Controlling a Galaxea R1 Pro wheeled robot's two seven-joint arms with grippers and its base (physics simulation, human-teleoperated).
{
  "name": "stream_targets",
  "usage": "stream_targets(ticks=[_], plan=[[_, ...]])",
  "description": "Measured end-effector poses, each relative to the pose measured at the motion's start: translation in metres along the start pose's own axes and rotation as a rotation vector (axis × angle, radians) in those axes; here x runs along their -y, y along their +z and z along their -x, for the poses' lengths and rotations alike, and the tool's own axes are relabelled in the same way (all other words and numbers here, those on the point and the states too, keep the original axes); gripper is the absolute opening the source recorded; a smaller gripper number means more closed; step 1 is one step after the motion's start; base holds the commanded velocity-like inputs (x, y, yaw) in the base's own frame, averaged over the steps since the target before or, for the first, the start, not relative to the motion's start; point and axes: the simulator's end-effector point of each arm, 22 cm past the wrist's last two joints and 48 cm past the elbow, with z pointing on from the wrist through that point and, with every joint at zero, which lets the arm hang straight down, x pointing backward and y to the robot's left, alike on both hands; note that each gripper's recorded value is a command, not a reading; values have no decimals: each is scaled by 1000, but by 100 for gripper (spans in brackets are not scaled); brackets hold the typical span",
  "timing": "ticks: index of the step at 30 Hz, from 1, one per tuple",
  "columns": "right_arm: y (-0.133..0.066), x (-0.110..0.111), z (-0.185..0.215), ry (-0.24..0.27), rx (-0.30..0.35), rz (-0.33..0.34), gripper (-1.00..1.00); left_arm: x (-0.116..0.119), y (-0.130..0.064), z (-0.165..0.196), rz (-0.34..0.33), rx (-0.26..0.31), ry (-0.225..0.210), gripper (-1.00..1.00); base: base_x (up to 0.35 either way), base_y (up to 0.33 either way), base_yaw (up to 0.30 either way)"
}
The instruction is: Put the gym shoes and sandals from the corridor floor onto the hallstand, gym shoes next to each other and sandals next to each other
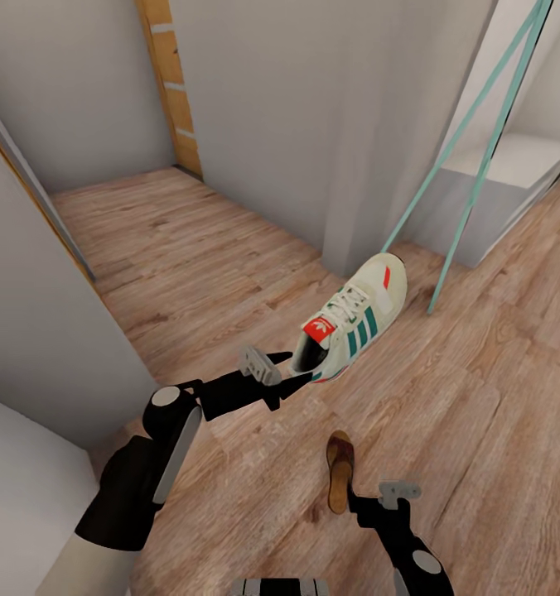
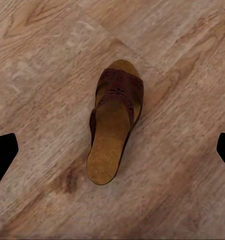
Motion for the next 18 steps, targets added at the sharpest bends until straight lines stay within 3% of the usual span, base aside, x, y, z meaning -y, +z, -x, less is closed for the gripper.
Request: stream_targets(ticks=[4,10,18], plan=[[11,1,-41,0,-73,0,100,-1,1,-9,-1,1,0,-100,0,0,0],[47,-3,-22,-4,-57,7,100,-2,1,-22,-1,1,0,-100,0,0,0],[76,-1,6,-5,-8,-8,100,-4,1,-41,-1,1,0,-100,0,0,0]])
